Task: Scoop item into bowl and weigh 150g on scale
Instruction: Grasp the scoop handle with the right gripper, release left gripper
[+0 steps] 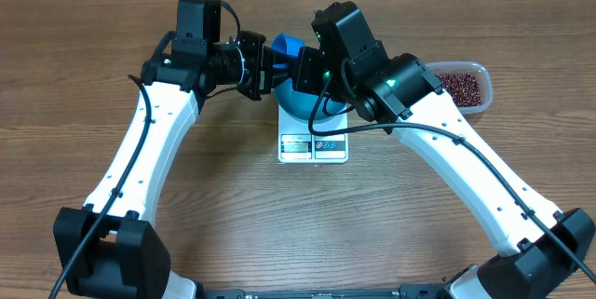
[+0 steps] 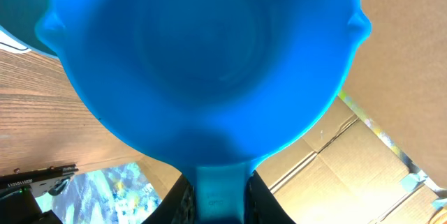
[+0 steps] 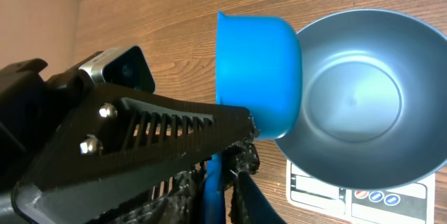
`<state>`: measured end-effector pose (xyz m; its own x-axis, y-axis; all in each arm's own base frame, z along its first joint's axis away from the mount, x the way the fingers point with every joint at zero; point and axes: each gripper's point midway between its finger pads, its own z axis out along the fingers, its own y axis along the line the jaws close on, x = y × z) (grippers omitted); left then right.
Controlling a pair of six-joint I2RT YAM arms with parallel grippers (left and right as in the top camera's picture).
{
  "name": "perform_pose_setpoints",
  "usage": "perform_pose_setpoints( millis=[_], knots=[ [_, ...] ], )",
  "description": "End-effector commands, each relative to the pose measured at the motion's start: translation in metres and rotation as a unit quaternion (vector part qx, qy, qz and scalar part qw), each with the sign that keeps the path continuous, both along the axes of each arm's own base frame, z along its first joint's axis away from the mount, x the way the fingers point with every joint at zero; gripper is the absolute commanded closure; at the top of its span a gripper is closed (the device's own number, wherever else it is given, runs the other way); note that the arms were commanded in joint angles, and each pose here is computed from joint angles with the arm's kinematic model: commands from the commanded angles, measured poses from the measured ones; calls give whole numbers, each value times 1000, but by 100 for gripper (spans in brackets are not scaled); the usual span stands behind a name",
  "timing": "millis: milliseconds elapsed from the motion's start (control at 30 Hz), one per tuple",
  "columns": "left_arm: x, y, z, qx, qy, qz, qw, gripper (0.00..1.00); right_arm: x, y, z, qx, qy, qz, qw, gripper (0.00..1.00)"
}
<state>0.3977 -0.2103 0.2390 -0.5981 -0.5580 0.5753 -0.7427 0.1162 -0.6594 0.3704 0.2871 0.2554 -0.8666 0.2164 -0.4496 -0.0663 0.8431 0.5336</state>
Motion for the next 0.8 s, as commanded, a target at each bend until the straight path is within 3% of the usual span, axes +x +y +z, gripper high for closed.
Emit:
perform_pose_setpoints(
  millis=[0, 167, 300, 467, 567, 767],
  knots=[
    [-3, -4, 17, -9, -18, -5, 1000, 92, 1, 1, -10, -12, 5, -3, 1000, 89],
    [-3, -4, 17, -9, -18, -5, 1000, 91, 2, 0, -10, -13, 4, -5, 1000, 96],
    [-1, -3, 16, -4, -21, -2, 1000, 87, 3, -1, -10, -16, 2, -8, 1000, 96],
    [0, -2, 16, 3, -35, -7, 999, 59, 4, -3, -11, -33, -12, 7, 999, 96],
    [6, 1, 17, 24, -87, -21, 996, 48, 6, -9, -12, -41, -12, 9, 999, 96],
    [21, -2, 37, 48, -231, -62, 970, 40, 10, -32, -5, -71, -14, 17, 997, 96]
  ],
)
